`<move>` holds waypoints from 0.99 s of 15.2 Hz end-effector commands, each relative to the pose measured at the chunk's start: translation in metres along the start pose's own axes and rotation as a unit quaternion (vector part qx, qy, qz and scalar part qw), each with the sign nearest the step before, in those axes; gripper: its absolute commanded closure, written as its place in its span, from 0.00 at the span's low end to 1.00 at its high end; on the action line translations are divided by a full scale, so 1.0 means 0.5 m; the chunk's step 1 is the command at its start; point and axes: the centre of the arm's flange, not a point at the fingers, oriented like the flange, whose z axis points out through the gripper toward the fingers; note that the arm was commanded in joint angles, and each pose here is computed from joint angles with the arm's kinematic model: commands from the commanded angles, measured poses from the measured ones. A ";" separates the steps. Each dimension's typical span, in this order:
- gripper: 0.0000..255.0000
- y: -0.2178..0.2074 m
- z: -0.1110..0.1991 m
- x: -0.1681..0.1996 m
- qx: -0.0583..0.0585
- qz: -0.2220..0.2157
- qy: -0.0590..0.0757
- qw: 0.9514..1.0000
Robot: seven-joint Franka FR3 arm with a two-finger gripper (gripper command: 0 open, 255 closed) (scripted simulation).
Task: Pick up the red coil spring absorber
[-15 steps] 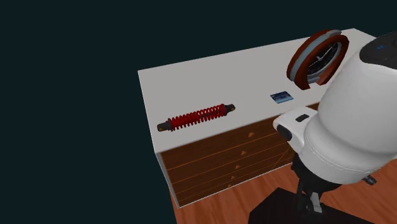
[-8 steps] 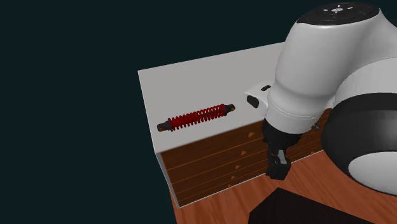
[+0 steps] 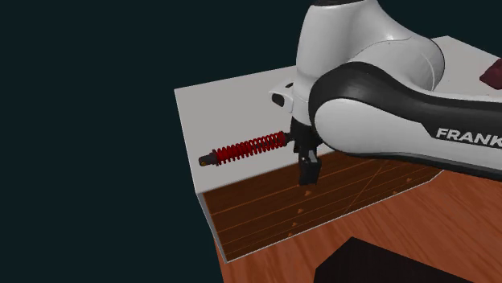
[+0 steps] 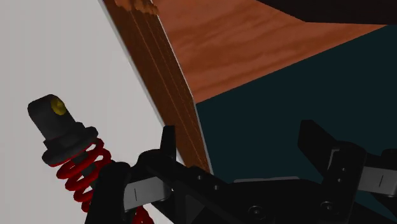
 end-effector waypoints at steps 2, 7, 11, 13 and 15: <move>0.00 0.062 0.003 0.045 0.005 -0.033 0.012 0.999; 0.00 0.158 0.008 0.131 0.014 -0.083 0.032 0.996; 0.00 0.221 0.011 0.197 0.021 -0.119 0.045 0.992; 0.00 0.222 0.032 0.198 0.021 -0.119 0.045 0.992; 0.00 0.223 0.053 0.199 0.021 -0.119 0.045 0.992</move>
